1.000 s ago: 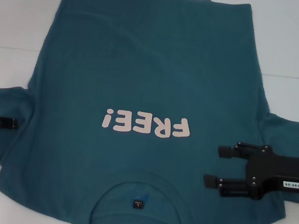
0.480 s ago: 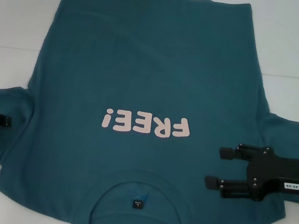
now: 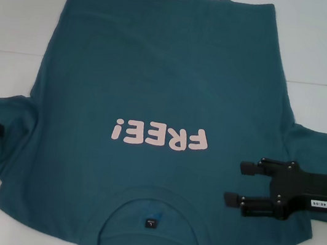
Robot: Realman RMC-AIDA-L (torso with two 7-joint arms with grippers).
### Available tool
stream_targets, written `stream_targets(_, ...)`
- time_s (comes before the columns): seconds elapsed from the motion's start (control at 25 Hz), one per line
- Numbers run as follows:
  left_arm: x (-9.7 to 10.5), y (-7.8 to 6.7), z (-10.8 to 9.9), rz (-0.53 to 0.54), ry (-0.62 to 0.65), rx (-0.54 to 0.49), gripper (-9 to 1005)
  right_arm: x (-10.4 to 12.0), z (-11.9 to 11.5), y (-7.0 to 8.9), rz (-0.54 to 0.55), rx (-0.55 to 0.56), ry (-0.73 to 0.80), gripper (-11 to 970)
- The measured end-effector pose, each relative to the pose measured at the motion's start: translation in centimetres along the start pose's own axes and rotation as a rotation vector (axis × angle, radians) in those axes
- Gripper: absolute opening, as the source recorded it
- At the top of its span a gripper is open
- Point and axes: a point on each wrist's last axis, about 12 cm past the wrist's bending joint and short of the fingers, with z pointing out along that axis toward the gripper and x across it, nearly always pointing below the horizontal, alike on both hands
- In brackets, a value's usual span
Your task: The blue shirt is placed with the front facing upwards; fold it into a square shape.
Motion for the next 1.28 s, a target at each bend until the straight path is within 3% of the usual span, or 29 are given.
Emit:
stream_targets(0.4, -0.6, -0.2, -0.4, 0.048, -0.014, -0.007, 32, 0.1, -0.1, 0.0, 0.005, 0.0, -0.002, 851)
stream_targets(0.92, -2.4, 1.3, -2.1, 0.137, -0.012, -0.078, 37, 0.2, -0.3, 0.1, 0.015, 0.002, -0.001, 846)
stream_targets(1.28, -3.1, 1.5, -2.6, 0.177, -0.004, -0.105, 37, 0.2, -0.3, 0.1, 0.03, 0.004, -0.004, 842)
